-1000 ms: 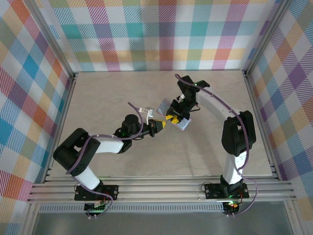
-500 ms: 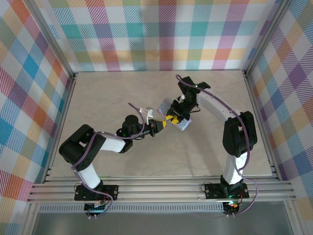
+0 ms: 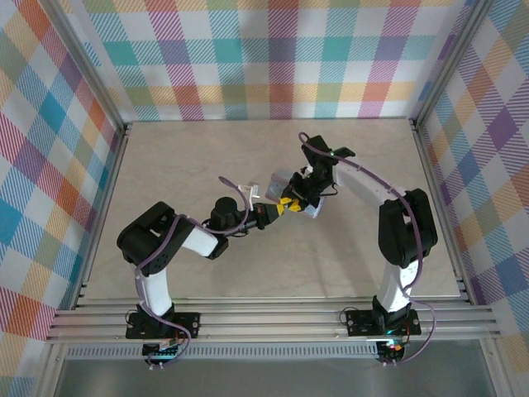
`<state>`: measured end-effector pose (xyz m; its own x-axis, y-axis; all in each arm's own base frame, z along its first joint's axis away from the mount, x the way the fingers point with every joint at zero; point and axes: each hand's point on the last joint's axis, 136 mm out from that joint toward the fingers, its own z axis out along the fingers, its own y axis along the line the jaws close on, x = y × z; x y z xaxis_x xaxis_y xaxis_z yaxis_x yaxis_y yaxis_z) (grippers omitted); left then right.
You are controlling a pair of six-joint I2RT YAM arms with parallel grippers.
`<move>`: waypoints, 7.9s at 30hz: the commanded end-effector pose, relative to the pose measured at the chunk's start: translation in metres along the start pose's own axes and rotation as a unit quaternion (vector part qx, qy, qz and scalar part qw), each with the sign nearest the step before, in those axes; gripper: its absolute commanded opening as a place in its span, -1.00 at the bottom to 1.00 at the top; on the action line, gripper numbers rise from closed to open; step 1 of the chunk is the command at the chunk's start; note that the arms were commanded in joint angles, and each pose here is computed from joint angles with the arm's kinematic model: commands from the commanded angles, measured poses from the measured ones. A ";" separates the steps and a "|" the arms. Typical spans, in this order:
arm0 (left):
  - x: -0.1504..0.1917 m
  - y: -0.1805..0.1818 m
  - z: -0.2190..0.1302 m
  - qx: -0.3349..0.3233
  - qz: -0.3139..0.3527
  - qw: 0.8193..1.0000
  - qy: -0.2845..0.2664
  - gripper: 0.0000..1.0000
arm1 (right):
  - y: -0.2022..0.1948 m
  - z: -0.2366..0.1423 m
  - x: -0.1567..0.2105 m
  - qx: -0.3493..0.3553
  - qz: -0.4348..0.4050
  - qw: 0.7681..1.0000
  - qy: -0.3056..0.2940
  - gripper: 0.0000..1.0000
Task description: Unlock a padlock with a key
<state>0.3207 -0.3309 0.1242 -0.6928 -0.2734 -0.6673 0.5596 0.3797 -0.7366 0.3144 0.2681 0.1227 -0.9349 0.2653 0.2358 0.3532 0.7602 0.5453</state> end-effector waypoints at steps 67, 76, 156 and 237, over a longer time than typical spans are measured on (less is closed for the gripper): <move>0.068 0.047 -0.005 -0.105 -0.097 0.988 0.052 -1.00 | -0.044 0.066 -0.015 0.049 -0.029 0.975 -0.216 0.05; 0.061 0.036 -0.008 -0.115 -0.071 0.988 0.073 -1.00 | -0.047 0.065 -0.017 0.060 -0.039 0.973 -0.221 -0.60; 0.053 0.032 0.002 -0.024 -0.181 0.983 0.034 -0.78 | -0.027 0.064 0.000 -0.045 0.024 0.984 -0.168 -1.00; 0.053 0.033 -0.016 -0.057 -0.207 0.977 0.001 -0.55 | -0.047 0.039 0.020 0.008 0.031 0.991 -0.133 -1.00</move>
<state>0.2838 -0.3285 0.0654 -0.8646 -0.3782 -0.3306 0.2096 0.3266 -0.9216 0.2843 0.2623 0.0658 -0.8914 0.4521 0.0311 0.4003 0.7534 0.5216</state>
